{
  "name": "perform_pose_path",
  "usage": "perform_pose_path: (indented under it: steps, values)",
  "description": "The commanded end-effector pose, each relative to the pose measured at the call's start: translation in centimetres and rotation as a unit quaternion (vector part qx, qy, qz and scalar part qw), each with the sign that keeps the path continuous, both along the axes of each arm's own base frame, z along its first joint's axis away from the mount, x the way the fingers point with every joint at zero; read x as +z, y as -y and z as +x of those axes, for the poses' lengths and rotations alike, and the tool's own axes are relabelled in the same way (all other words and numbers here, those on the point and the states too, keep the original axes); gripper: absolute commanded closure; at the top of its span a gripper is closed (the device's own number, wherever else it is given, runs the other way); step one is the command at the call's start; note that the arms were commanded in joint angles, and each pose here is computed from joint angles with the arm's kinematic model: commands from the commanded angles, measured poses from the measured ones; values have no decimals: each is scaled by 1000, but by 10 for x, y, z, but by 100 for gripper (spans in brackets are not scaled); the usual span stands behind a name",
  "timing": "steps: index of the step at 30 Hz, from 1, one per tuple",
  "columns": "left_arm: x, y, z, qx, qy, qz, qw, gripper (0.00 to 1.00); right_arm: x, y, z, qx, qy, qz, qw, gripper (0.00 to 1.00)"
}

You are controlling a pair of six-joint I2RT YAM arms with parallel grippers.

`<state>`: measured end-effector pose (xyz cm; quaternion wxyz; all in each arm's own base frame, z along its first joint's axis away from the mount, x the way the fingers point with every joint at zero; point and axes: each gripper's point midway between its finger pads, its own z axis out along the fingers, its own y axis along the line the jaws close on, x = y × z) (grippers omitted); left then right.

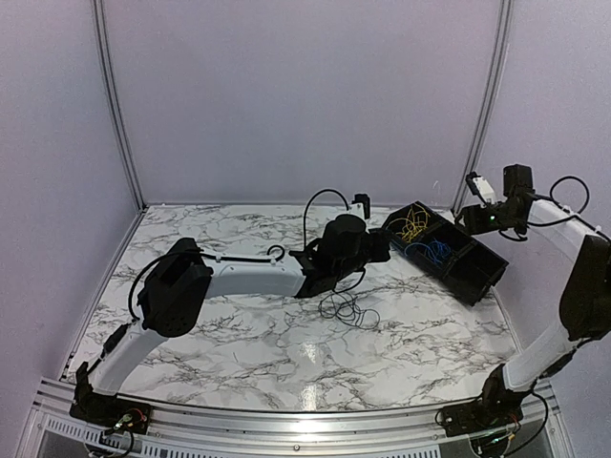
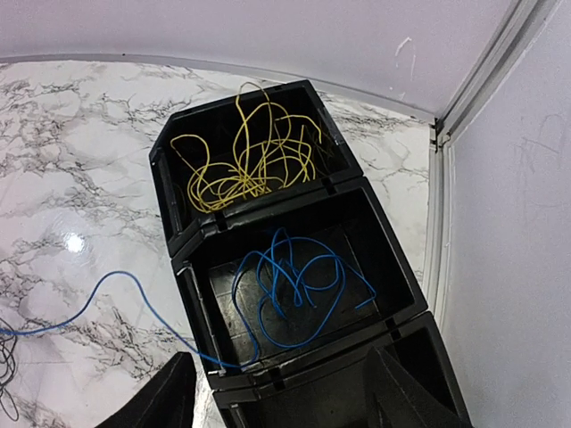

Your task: Untangle the cables

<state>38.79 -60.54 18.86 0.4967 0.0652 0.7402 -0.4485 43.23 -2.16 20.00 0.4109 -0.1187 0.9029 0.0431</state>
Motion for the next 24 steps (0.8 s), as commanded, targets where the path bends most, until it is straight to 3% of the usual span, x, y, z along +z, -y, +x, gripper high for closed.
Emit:
perform_pose_path:
  steps: [1,6,10,14,24]
  values:
    - [5,0,2,-8,0,-9,1000,100,9,-20,-23,56,10,8,998,36]
    - [5,1,2,-16,-7,-15,1000,100,11,-99,-63,238,43,-17,970,37]
    - [7,1,1,-21,-12,-23,999,100,6,-142,-88,338,57,-27,939,26]
    - [9,1,1,-25,-18,-31,999,100,0,-163,-92,380,65,-30,922,24]
    - [21,1,-2,-41,-22,-50,998,100,-27,-193,-73,411,62,-74,906,26]
